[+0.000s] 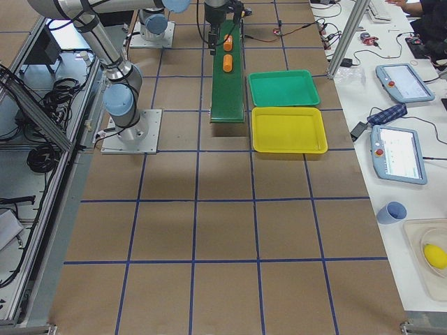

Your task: Sort buttons by color to trays

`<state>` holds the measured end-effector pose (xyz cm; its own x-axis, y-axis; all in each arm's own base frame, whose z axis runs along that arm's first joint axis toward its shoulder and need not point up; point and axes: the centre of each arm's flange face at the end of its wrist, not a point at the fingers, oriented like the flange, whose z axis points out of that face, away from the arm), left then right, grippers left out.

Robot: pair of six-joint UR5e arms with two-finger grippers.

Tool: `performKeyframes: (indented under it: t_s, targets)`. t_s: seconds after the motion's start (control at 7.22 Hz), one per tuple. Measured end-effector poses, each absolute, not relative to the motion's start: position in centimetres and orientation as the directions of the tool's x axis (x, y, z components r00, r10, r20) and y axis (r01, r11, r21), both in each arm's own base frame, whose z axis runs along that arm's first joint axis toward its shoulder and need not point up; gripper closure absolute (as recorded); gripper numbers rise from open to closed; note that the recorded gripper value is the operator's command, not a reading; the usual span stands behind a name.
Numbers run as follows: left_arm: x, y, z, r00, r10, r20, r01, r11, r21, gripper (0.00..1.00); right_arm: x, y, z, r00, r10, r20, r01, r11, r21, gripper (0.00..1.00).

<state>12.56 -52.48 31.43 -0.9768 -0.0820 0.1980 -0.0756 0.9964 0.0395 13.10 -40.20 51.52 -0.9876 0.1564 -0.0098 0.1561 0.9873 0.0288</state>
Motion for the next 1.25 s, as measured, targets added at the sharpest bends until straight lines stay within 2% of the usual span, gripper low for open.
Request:
performKeyframes:
  t_s: [0.55, 0.97, 1.11, 1.25]
  targets:
    - [24.8, -58.0, 25.6, -0.94, -0.333, 0.069, -0.33, 0.943, 0.043, 0.0, 13.0, -40.2, 51.5, -0.988, 0.153, -0.002, 0.153, 0.988, 0.028, 0.0]
    - [23.1, -59.9, 21.0, -0.913, -0.405, 0.046, -0.401, 0.913, 0.082, 0.0, 13.1, -40.3, 51.3, -0.987, 0.158, -0.006, 0.158, 0.987, 0.036, 0.0]
    - [22.5, -60.3, 20.0, -0.912, -0.407, 0.044, -0.402, 0.912, 0.085, 0.05, 13.1, -40.3, 51.4, -0.988, 0.156, -0.009, 0.156, 0.987, 0.032, 0.0]
    - [22.5, -60.7, 19.0, -0.916, -0.398, 0.043, -0.394, 0.916, 0.078, 0.22, 13.1, -40.2, 51.4, -0.988, 0.152, -0.01, 0.152, 0.988, 0.033, 0.0]
